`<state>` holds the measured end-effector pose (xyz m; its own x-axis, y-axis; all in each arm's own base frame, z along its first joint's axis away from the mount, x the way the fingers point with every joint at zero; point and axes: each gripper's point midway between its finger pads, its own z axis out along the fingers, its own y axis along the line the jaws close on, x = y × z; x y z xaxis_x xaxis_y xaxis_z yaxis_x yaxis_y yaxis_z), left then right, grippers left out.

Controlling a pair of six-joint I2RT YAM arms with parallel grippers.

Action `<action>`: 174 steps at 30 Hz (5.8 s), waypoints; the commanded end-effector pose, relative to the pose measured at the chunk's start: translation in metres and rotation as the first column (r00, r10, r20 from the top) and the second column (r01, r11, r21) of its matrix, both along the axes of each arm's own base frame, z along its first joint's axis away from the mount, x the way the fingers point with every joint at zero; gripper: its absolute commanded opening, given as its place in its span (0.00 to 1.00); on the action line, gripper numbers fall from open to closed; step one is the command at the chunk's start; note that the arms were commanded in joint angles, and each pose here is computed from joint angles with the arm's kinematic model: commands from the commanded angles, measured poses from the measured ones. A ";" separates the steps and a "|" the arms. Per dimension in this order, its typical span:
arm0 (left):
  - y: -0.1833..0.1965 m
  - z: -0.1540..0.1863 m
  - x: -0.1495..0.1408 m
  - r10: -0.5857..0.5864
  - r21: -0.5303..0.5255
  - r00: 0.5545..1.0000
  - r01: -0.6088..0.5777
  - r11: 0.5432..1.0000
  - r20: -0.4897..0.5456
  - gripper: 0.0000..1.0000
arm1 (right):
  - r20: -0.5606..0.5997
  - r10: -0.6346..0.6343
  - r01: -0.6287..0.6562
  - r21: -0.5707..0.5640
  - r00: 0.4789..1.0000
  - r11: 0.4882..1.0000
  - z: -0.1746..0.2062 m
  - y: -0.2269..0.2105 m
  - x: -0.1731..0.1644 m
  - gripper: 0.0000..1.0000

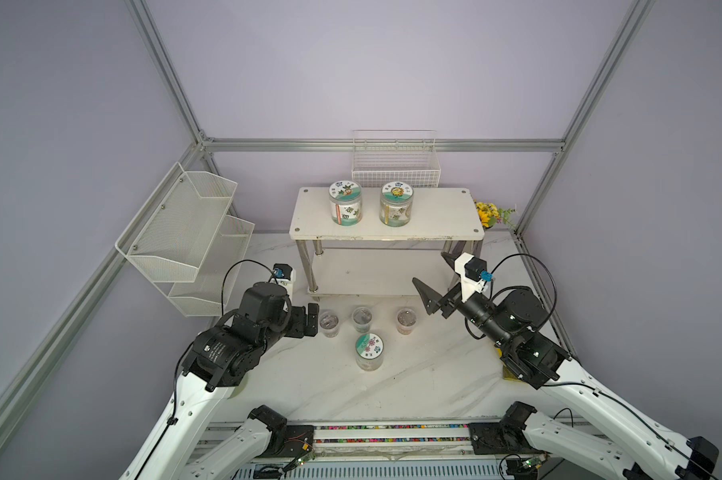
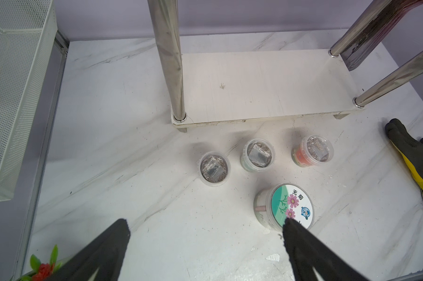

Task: Place the seed container on the shelf
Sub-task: Pick up the seed jar at the center of the board.

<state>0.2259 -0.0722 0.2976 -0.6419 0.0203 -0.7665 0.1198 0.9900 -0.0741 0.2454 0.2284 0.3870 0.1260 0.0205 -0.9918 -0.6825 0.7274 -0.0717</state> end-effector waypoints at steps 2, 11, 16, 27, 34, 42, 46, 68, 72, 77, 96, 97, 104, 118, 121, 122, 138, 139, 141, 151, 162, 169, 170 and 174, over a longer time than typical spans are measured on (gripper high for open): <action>0.007 0.001 -0.005 0.023 0.007 1.000 -0.023 1.000 -0.009 0.96 | -0.146 0.023 -0.035 -0.080 0.989 0.996 -0.060 0.005 -0.018 0.97; -0.016 -0.035 -0.007 -0.028 -0.045 0.988 0.022 0.999 -0.155 0.88 | -0.362 0.062 -0.065 0.003 0.930 0.998 -0.128 0.007 -0.047 0.97; -0.044 -0.054 -0.003 -0.092 -0.029 0.977 0.088 0.996 -0.195 0.87 | -0.440 0.039 -0.055 -0.022 0.897 0.998 -0.163 0.016 -0.058 0.97; -0.117 -0.098 -0.002 -0.216 -0.056 0.930 0.208 0.976 -0.297 0.96 | -0.540 -0.038 0.002 -0.068 0.841 0.998 -0.209 0.014 -0.075 0.97; -0.159 -0.131 -0.011 -0.259 -0.027 0.882 0.271 0.962 -0.393 1.00 | -0.590 -0.072 0.034 -0.076 0.804 0.997 -0.225 0.007 -0.085 0.97; -0.173 -0.160 -0.007 -0.223 0.023 0.854 0.265 0.964 -0.471 1.00 | -0.593 -0.079 0.029 -0.094 0.801 0.995 -0.231 0.005 -0.096 0.97; -0.177 -0.167 -0.005 -0.215 0.038 0.843 0.268 0.963 -0.493 1.00 | -0.591 -0.086 0.024 -0.112 0.802 0.993 -0.234 0.006 -0.099 0.97; -0.176 -0.197 -0.006 -0.160 0.143 0.782 0.303 0.942 -0.603 1.00 | -0.594 -0.042 -0.047 -0.132 0.803 0.990 -0.245 0.017 -0.111 0.97; -0.173 -0.200 -0.009 -0.160 0.152 0.774 0.314 0.937 -0.612 0.99 | -0.593 -0.036 -0.055 -0.135 0.804 0.989 -0.246 0.020 -0.112 0.97; -0.174 -0.206 -0.010 -0.161 0.155 0.763 0.325 0.933 -0.626 0.95 | -0.598 -0.034 -0.057 -0.133 0.801 0.990 -0.249 0.021 -0.112 0.97; -0.188 -0.193 -0.011 -0.245 0.091 0.752 0.375 0.923 -0.611 0.65 | -0.593 -0.005 -0.080 -0.117 0.805 0.990 -0.246 0.025 -0.115 0.97; -0.190 -0.191 -0.011 -0.259 0.080 0.752 0.381 0.921 -0.606 0.62 | -0.587 0.005 -0.089 -0.115 0.810 0.989 -0.244 0.027 -0.116 0.97; -0.204 -0.150 -0.015 -0.401 -0.011 0.743 0.469 0.883 -0.537 0.45 | -0.503 0.068 -0.143 -0.112 0.861 0.983 -0.226 0.041 -0.120 0.97; -0.181 -0.071 -0.049 -0.591 -0.032 0.670 0.649 0.760 -0.449 0.44 | -0.264 0.112 -0.146 -0.113 0.958 0.983 -0.191 0.069 -0.113 0.97; -0.177 -0.064 -0.057 -0.637 -0.036 0.637 0.694 0.719 -0.434 0.44 | -0.216 0.134 -0.158 -0.096 0.967 0.983 -0.185 0.072 -0.114 0.97; -0.176 -0.062 -0.059 -0.648 -0.036 0.629 0.705 0.708 -0.430 0.44 | -0.208 0.149 -0.170 -0.088 0.967 0.982 -0.183 0.073 -0.116 0.97; -0.170 -0.038 -0.087 -0.790 -0.048 0.501 0.834 0.550 -0.355 0.46 | -0.068 0.403 -0.408 -0.124 0.913 0.904 -0.162 0.075 -0.158 0.97; -0.171 -0.038 -0.087 -0.790 -0.048 0.501 0.834 0.550 -0.355 0.46 | -0.068 0.399 -0.405 -0.130 0.914 0.905 -0.163 0.076 -0.157 0.97; -0.172 -0.038 -0.087 -0.792 -0.049 0.496 0.837 0.545 -0.356 0.46 | -0.063 0.387 -0.392 -0.137 0.920 0.910 -0.162 0.077 -0.154 0.97; -0.179 -0.044 -0.090 -0.792 -0.047 0.480 0.844 0.534 -0.376 0.49 | -0.016 0.314 -0.314 -0.080 0.949 0.946 -0.146 0.081 -0.139 0.97; -0.183 -0.045 -0.093 -0.797 -0.041 0.472 0.851 0.523 -0.378 0.52 | -0.008 0.254 -0.254 -0.040 0.967 0.966 -0.138 0.095 -0.121 0.97; -0.186 -0.045 -0.095 -0.802 -0.043 0.464 0.856 0.515 -0.377 0.52 | -0.029 0.241 -0.243 -0.044 0.970 0.969 -0.142 0.105 -0.110 0.97; -0.186 -0.046 -0.095 -0.801 -0.042 0.464 0.856 0.515 -0.377 0.52 | -0.033 0.237 -0.238 -0.045 0.971 0.970 -0.142 0.107 -0.108 0.97; -0.187 -0.046 -0.096 -0.802 -0.040 0.461 0.858 0.512 -0.378 0.52 | -0.037 0.227 -0.229 -0.048 0.973 0.972 -0.145 0.111 -0.104 0.97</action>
<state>0.1309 -0.2476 0.2362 -0.4815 0.7775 -0.4045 0.8732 0.4655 -0.1445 0.1357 0.3369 0.2226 0.0901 -0.0743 -0.9932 -0.8411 0.5283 -0.1158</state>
